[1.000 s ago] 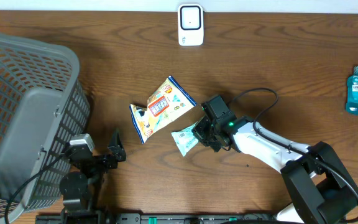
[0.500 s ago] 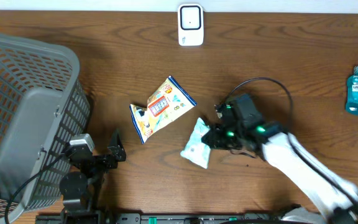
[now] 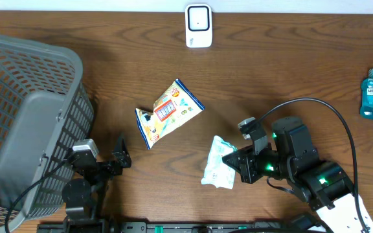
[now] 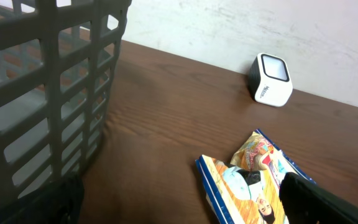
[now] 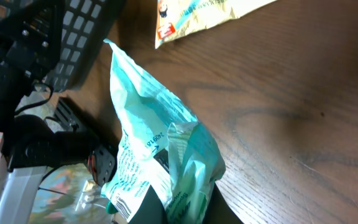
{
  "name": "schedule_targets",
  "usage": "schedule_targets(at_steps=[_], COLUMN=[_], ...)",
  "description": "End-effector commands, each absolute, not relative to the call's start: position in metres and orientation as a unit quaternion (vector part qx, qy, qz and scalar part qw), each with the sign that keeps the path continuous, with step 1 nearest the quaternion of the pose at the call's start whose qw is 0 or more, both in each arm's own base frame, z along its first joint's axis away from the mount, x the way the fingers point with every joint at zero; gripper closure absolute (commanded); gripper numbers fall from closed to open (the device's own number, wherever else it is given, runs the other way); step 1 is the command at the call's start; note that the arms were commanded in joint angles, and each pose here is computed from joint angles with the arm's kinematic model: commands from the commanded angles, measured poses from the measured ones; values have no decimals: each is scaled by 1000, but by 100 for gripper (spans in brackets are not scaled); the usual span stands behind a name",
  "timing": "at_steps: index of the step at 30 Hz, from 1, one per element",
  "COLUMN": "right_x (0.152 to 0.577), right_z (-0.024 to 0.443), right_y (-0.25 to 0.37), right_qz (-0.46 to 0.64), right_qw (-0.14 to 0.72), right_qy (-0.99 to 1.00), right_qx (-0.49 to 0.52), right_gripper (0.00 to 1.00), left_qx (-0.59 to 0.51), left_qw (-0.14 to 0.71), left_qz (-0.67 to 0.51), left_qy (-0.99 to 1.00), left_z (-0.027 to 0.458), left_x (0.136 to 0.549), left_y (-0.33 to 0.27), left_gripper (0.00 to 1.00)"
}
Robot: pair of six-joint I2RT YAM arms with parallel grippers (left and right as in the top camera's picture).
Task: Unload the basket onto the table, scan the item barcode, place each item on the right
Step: 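Lift the green bag with the right gripper toward the scanner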
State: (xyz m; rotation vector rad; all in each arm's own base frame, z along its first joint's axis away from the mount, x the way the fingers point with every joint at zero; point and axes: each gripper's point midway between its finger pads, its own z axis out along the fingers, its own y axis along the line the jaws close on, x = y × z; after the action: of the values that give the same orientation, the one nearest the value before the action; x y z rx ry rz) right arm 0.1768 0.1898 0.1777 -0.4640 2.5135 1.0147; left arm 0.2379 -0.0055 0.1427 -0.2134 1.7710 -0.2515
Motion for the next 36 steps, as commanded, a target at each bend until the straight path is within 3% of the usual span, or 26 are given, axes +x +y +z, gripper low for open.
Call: schedule_targets(at_steps=[1,36], right_x=[174,173], right_z=[177,169], right_y=[188,187], right_qz=[360,360], right_qw=[191,159], right_qy=[898,910], right_qx=[-169,-131], right_gripper=[99,99], left_qx=[-91,-91], left_qw=[605,605], left_qz=[-113,-113], left_qy=[783,783], left_z=[129,129], left_x=[237,237], left_y=[-8,-8], left_gripper=[0,0])
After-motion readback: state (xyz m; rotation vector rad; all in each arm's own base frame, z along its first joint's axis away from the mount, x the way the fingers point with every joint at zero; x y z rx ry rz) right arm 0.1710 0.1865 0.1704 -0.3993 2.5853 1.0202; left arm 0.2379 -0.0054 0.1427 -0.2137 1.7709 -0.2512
